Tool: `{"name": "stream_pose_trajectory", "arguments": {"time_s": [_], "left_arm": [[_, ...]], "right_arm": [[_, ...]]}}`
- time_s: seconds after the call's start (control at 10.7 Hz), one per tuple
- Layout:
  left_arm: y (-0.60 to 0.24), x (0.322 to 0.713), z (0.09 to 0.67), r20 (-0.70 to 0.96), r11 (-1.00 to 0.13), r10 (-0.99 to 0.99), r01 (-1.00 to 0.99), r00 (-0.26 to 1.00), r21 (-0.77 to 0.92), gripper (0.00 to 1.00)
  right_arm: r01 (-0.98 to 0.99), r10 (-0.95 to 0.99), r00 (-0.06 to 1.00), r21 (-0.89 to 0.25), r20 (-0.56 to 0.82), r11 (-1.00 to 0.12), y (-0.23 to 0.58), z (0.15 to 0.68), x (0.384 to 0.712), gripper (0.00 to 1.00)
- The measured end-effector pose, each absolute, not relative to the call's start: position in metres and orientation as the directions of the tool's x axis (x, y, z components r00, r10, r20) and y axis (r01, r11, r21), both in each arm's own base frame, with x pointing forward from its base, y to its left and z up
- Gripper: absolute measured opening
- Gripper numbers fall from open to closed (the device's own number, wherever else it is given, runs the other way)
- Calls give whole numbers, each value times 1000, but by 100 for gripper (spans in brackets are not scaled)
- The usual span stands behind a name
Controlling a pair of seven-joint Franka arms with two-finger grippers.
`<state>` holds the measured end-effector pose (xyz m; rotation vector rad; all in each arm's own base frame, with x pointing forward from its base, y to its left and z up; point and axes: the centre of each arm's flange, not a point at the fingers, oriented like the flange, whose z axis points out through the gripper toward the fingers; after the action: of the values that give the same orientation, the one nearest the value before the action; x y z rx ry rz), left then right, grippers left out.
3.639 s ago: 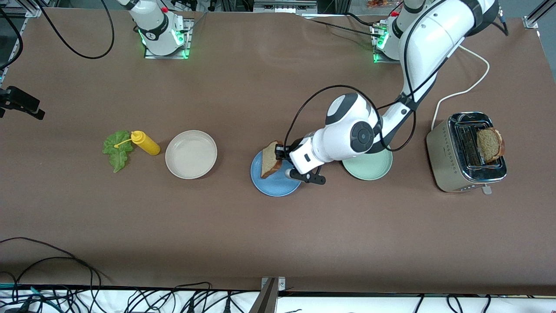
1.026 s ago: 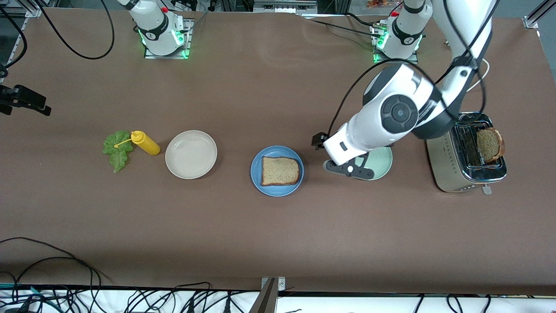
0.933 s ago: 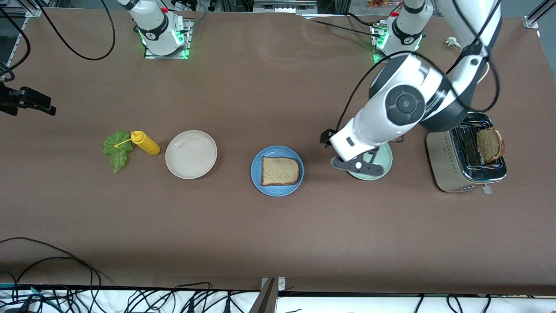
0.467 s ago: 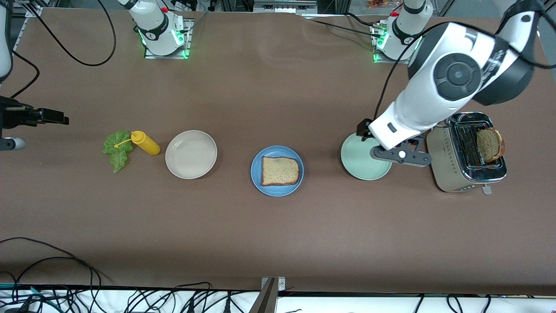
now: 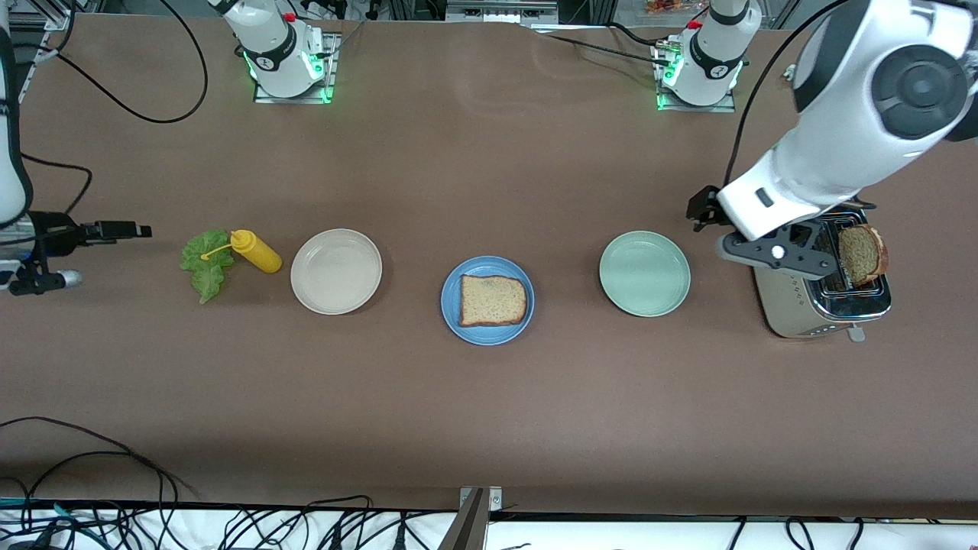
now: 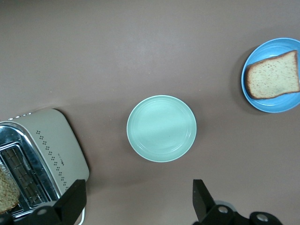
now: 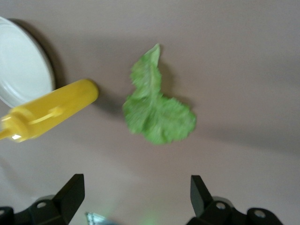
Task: Make sandwich in blue plate with both arms
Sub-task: 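Retract the left gripper while the right gripper reaches the lettuce leaf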
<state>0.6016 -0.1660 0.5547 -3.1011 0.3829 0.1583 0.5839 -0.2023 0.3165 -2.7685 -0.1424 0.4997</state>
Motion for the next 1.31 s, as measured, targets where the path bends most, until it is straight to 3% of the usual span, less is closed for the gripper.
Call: {"name": "stream_pose_trajectory", "arguments": {"time_s": [0.37, 0.84, 0.93, 1.03, 1.31], "left_arm": [[-86, 602, 586, -67, -993, -120, -118, 991, 33, 100], [-47, 587, 614, -41, -989, -147, -146, 988, 22, 100], [-42, 582, 617, -39, -987, -157, -156, 987, 22, 100], [-40, 576, 618, -42, -987, -162, -161, 986, 21, 100], [-34, 555, 619, -51, -985, -170, -169, 984, 21, 100]], "right_arm": [[49, 182, 956, -486, -231, -872, -227, 202, 583, 100], [50, 178, 960, -497, -214, -866, -216, 173, 589, 86], [54, 186, 958, -499, -218, -865, -211, 169, 590, 79], [59, 194, 956, -501, -222, -863, -206, 167, 591, 66], [65, 204, 953, -504, -226, -861, -200, 165, 592, 18]]}}
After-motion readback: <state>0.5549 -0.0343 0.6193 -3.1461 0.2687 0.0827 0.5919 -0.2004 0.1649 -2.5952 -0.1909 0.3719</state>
